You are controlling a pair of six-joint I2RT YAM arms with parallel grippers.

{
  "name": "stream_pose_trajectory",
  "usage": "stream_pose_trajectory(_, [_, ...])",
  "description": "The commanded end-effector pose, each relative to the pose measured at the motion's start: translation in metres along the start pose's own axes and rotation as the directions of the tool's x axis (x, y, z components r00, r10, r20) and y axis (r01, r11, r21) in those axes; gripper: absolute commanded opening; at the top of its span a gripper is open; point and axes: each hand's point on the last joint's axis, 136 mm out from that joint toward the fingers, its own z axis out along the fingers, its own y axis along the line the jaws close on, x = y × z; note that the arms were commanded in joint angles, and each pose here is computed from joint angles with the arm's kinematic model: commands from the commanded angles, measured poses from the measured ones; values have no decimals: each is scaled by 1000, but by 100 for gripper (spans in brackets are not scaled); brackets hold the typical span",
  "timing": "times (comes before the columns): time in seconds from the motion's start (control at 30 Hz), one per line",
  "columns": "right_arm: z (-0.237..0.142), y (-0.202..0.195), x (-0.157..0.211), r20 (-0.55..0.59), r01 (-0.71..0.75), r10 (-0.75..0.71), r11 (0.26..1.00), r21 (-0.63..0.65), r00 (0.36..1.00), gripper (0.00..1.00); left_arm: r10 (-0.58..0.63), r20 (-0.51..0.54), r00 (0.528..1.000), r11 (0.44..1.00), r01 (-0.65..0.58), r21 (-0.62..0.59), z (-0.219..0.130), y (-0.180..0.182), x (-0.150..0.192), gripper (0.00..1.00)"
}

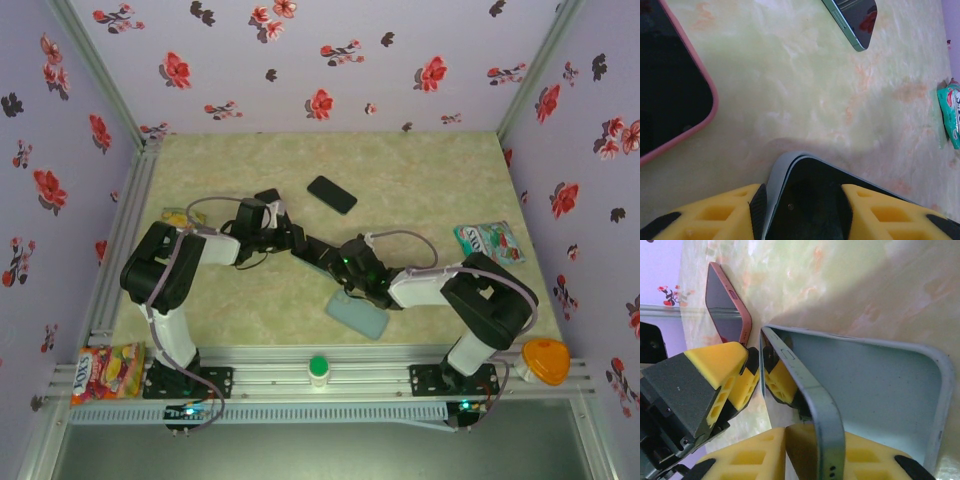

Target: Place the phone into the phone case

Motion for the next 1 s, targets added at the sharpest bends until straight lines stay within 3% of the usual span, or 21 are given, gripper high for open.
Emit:
stream_pose_trajectory(0.0, [-1, -10, 0, 0, 64, -64, 995, 71, 998, 28, -5, -17, 1000, 1000, 5, -5, 1, 3, 9, 45])
stream_pose_trajectory(0.23, [0, -3, -1, -4, 98, -98, 992, 80, 995, 40, -4, -14, 1000, 1000, 4, -5, -1, 3, 10, 45])
stream_pose_trajectory(0.97, [6, 7, 1, -38, 146, -143, 984, 106, 989, 63, 0, -8, 1000, 1000, 0, -15, -4, 4, 12, 46])
